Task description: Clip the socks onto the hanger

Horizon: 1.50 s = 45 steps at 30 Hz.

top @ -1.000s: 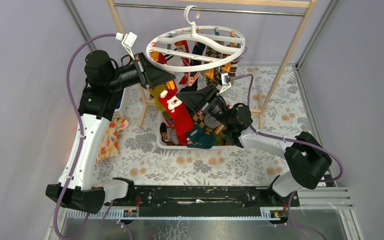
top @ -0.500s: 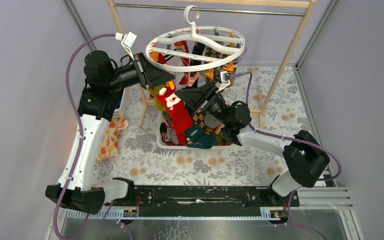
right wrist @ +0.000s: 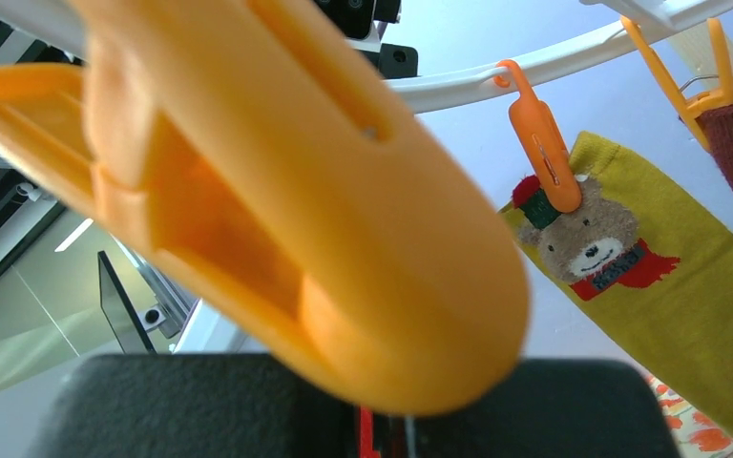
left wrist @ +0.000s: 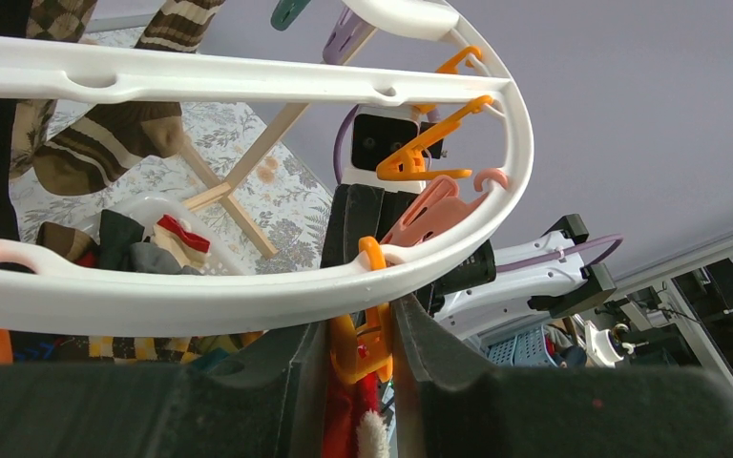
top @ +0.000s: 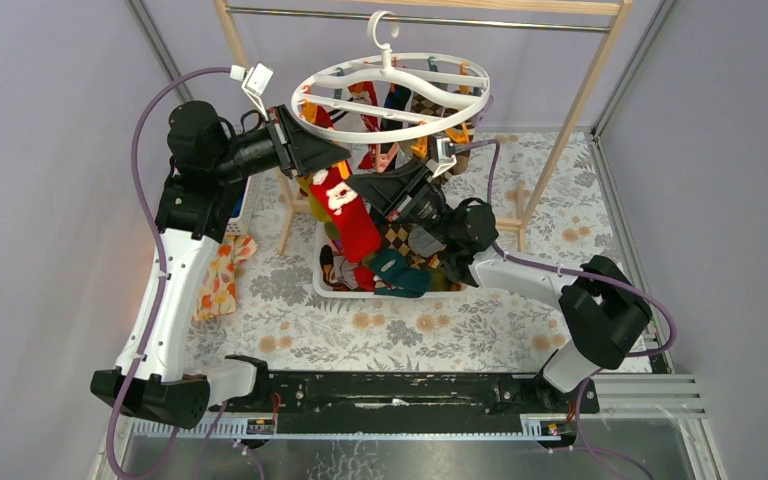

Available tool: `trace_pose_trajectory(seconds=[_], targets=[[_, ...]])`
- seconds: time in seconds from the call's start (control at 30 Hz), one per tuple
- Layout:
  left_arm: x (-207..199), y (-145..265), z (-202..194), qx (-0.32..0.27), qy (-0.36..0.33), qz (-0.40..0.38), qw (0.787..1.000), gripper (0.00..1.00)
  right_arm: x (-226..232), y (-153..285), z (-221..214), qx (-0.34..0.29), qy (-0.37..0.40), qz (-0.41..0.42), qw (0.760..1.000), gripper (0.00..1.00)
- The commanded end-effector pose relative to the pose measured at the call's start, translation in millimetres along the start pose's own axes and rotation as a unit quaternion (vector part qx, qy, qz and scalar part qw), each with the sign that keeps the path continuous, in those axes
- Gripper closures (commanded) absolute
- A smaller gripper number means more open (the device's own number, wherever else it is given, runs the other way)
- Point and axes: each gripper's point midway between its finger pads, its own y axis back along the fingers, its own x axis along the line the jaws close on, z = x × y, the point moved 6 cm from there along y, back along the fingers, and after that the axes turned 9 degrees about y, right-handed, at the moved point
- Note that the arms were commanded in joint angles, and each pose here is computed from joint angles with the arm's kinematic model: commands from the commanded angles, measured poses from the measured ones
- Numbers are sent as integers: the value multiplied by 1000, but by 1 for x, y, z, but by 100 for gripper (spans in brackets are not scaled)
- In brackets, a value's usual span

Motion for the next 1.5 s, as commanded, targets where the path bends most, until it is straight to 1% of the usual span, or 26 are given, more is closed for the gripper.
trace_pose_trajectory(seconds=[0.0, 0.03, 0.07, 0.27, 0.37, 0.47, 0.53, 0.57, 0.6, 0.67, 0.73, 0.83, 0.93, 1.03, 1.17, 1.27, 1.47], targets=[[-19, 4, 2, -2, -31, -30, 999, 76, 25, -11, 22, -33, 19, 53, 998, 100], [-19, 4, 2, -3, -33, -30, 999, 64, 25, -11, 24, -35, 21, 53, 998, 100], [-19, 4, 2, -3, -33, -29, 999, 57, 25, -11, 24, -37, 22, 53, 998, 98], [-20, 6, 3, -6, -39, -18, 999, 25, 24, -10, 26, -45, 28, 45, 998, 89], [-19, 9, 1, -7, -42, -6, 999, 16, 24, -7, 27, -49, 33, 40, 997, 86], [-16, 13, -4, -7, -44, 19, 999, 15, 24, -5, 28, -52, 37, 35, 997, 80], [-12, 17, -9, 0, -51, 33, 998, 20, 25, -3, 29, -56, 45, 32, 997, 74], [-9, 18, -13, 3, -54, 39, 998, 26, 25, -1, 29, -59, 48, 28, 997, 71], [-6, 20, -16, 6, -57, 43, 997, 34, 24, 1, 30, -63, 53, 23, 996, 67], [-2, 22, -22, 9, -61, 48, 997, 53, 24, 6, 32, -69, 62, 13, 996, 56], [0, 23, -26, 11, -63, 51, 997, 69, 24, 12, 33, -73, 70, 5, 995, 47], [3, 23, -26, 10, -64, 57, 996, 81, 25, 18, 33, -71, 81, -2, 994, 35], [3, 22, -23, 6, -64, 59, 996, 87, 26, 26, 35, -77, 93, -13, 993, 26], [1, 23, -21, 2, -71, 60, 996, 91, 25, 39, 39, -87, 107, -30, 990, 22], [-1, 25, -20, -6, -85, 67, 994, 95, 21, 54, 45, -94, 119, -54, 987, 19], [-2, 27, -20, -8, -90, 70, 993, 96, 15, 62, 52, -102, 128, -72, 984, 18], [-5, 27, -19, -8, -89, 66, 994, 96, 9, 52, 69, -111, 147, -57, 981, 18]])
